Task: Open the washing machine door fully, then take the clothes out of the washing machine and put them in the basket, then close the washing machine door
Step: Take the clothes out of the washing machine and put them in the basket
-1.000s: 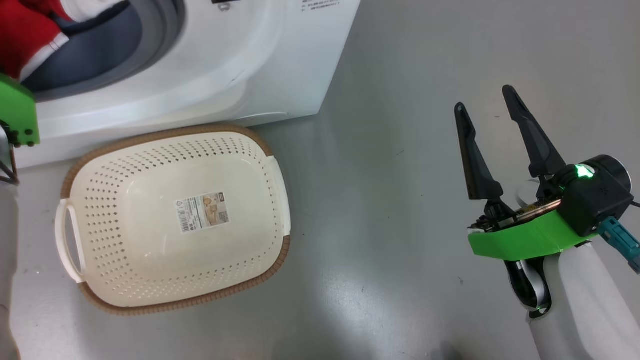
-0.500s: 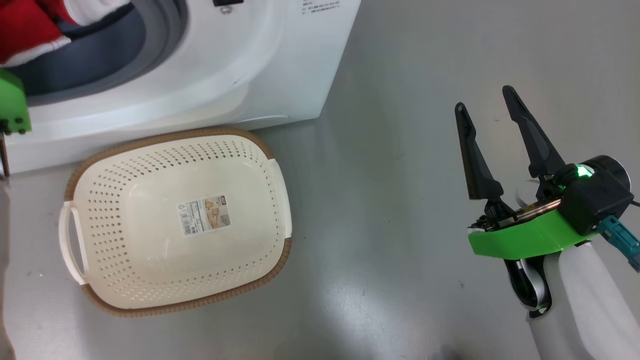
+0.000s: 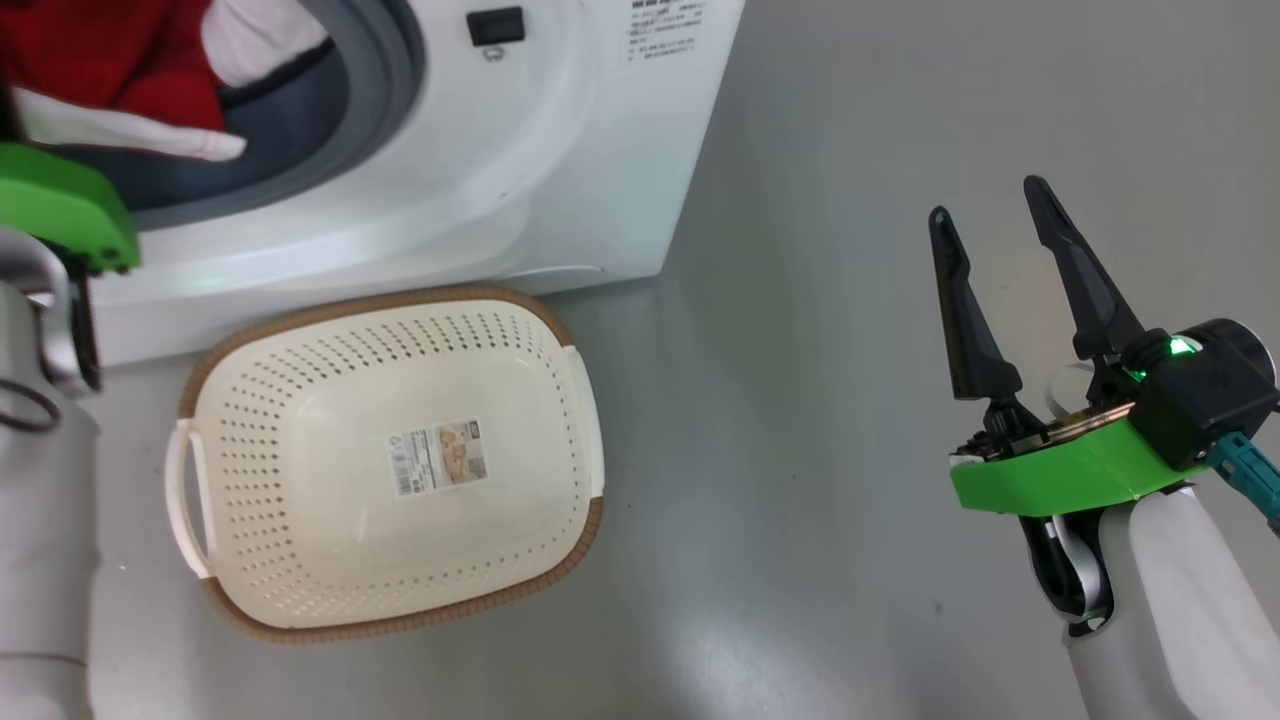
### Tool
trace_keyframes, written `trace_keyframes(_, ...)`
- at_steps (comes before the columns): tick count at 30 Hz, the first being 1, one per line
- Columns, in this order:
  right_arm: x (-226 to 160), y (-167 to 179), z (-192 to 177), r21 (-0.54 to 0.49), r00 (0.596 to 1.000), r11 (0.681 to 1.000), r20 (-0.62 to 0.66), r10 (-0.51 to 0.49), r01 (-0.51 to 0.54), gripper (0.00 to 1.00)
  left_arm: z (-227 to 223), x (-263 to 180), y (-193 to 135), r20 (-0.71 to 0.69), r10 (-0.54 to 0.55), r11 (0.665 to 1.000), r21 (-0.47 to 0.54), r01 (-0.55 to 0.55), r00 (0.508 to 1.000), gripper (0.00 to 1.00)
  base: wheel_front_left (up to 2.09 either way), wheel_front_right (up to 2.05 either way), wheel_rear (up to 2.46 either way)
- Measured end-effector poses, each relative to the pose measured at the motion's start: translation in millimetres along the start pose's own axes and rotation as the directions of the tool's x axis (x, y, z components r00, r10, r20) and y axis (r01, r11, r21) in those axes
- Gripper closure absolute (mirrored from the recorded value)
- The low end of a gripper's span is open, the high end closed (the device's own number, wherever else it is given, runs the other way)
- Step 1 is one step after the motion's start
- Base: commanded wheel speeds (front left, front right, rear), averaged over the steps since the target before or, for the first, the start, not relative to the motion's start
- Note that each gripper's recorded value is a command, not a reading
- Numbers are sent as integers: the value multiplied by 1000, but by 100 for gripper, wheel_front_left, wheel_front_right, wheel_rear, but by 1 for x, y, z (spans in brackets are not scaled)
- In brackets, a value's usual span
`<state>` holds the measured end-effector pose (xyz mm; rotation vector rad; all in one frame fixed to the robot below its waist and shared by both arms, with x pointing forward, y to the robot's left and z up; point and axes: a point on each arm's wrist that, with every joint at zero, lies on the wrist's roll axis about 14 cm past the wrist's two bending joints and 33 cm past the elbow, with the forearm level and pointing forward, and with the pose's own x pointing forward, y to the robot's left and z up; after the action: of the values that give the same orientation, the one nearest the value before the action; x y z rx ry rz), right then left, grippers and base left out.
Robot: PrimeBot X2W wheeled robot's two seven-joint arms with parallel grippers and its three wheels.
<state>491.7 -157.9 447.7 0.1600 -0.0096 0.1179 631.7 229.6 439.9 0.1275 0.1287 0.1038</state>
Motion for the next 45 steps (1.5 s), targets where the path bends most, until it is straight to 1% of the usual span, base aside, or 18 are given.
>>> trace_keyframes(6, -8, 4, 8, 1, 1000, 1000, 10, 3, -3, 0, 16, -24, 1, 61, 3, 998, -63, 1, 998, 100, 0, 0, 0)
trace_keyframes(11, -14, 9, 17, 5, 1000, 1000, 23, 11, -11, 0, 39, -44, 0, 130, -2, 991, -131, 20, 992, 100, 0, 0, 0)
trace_keyframes(16, -21, 14, 25, 7, 999, 1000, 36, 18, -18, 0, 54, -64, -2, 177, -13, 974, -219, 52, 984, 100, 0, 0, 0)
trace_keyframes(23, -31, 20, 39, 7, 998, 1000, 62, 30, -31, 0, 77, -96, 0, 252, -11, 957, -278, 84, 968, 100, 0, 0, 0)
trace_keyframes(34, -53, 21, 56, 3, 996, 1000, 88, 21, -21, 0, 112, -146, -3, 365, -16, 944, -302, 134, 931, 100, 0, 0, 0)
trace_keyframes(39, -61, 22, 60, 3, 995, 1000, 94, 20, -21, 0, 119, -164, -4, 372, -22, 944, -297, 141, 928, 100, 0, 0, 0)
trace_keyframes(45, -70, 23, 67, 2, 994, 1000, 111, 19, -19, 0, 147, -193, -8, 435, -42, 942, -283, 181, 899, 100, 0, 0, 0)
